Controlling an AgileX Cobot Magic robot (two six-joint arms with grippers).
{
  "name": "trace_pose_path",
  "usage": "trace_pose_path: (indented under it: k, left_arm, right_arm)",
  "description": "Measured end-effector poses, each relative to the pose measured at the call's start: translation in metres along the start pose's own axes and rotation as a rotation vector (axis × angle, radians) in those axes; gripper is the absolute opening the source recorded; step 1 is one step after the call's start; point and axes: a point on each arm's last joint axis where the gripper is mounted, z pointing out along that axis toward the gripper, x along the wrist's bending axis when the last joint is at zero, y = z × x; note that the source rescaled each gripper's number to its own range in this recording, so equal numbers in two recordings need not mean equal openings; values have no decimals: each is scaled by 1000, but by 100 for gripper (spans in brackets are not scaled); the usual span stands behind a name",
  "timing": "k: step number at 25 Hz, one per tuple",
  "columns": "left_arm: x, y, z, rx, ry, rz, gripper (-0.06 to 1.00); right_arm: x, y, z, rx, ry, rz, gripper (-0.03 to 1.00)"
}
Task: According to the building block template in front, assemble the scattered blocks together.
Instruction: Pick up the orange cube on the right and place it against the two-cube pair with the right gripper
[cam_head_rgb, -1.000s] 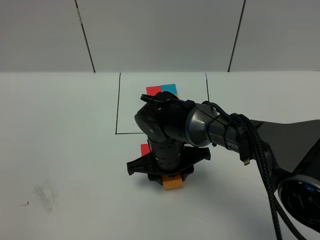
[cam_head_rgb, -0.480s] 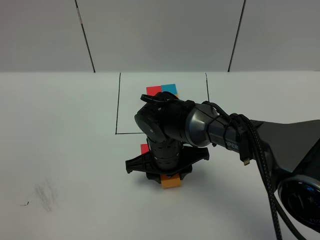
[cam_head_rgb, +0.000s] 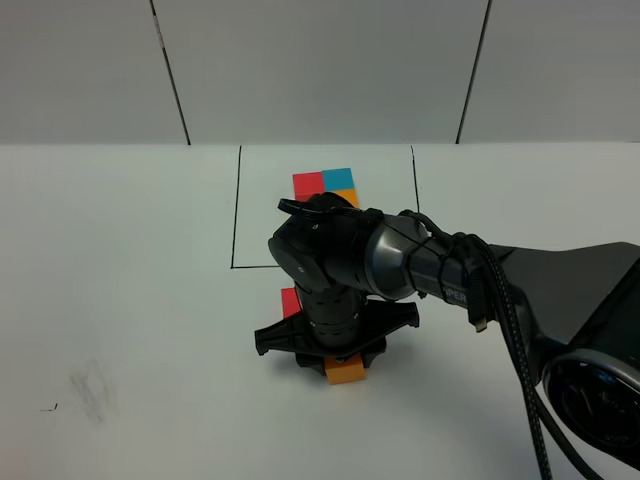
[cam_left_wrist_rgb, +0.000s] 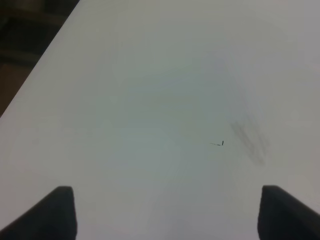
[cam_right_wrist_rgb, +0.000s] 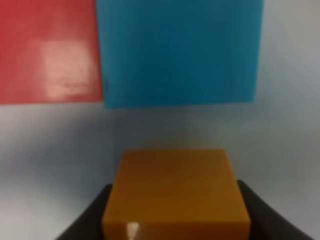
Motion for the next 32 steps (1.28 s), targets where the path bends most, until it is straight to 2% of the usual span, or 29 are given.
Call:
trace_pose_path:
  k: [32]
  left_arm:
    - [0,0,0,0,2,1,73]
  right_arm:
    - [-3,7,6,-10,32,13,33]
